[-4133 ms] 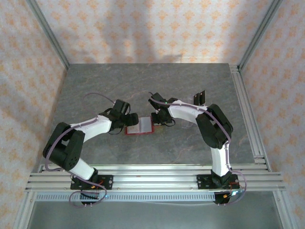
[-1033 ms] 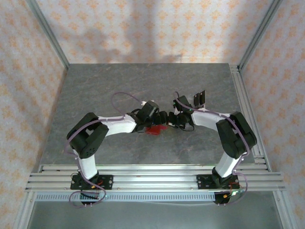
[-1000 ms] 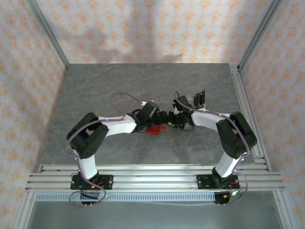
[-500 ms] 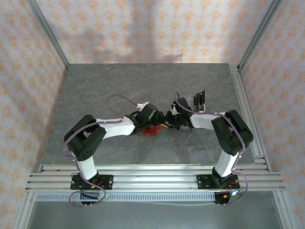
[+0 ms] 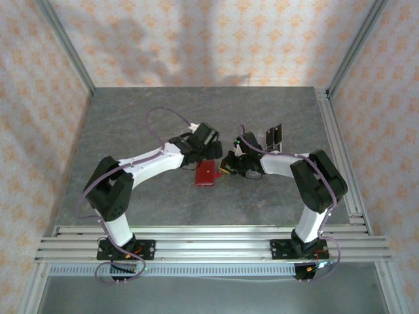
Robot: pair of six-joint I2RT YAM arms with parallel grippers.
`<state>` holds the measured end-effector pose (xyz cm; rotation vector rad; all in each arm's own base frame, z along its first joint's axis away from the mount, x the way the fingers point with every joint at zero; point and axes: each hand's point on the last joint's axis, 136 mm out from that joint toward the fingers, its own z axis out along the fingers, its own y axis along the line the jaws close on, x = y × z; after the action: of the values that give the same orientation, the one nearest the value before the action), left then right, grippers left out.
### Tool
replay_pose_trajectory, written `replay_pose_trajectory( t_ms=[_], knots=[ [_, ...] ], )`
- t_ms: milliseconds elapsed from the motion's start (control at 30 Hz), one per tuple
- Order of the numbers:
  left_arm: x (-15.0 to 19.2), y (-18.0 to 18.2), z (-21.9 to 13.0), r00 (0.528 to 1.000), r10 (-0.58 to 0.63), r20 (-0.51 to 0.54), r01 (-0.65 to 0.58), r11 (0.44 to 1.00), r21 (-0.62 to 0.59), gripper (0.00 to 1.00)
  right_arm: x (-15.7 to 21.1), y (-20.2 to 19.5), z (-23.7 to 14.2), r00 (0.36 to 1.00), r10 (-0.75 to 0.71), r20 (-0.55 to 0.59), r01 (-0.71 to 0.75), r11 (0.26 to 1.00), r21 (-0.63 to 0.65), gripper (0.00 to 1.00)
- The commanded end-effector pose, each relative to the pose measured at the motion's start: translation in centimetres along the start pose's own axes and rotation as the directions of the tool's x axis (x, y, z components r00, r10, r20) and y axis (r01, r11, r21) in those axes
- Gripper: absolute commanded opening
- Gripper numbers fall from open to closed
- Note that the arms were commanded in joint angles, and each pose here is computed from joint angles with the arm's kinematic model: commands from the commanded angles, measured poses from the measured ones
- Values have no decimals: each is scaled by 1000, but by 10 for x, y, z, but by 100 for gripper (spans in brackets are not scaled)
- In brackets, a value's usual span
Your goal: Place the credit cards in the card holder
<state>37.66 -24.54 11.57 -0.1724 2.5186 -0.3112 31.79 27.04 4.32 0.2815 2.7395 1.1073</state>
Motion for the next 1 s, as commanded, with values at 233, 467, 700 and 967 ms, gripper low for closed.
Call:
replay_pose_trajectory(
  t_ms=[233, 467, 700, 967],
  knots=[
    [16, 54, 5, 956, 216, -200, -220, 976, 3, 79, -2, 2, -8, 997, -78, -27, 80, 994, 69, 0],
    [30, 52, 14, 947, 223, -231, -222, 975, 33, 76, 0, 2, -14, 993, -105, -50, 109, 988, 106, 0],
    [46, 61, 13, 927, 270, -259, -287, 957, -31, 75, 2, 4, -19, 991, -118, -58, 124, 985, 118, 0],
    [65, 78, 18, 914, 282, -291, -327, 937, -119, 74, 5, 10, -20, 990, -128, -65, 136, 983, 121, 0]
  ],
)
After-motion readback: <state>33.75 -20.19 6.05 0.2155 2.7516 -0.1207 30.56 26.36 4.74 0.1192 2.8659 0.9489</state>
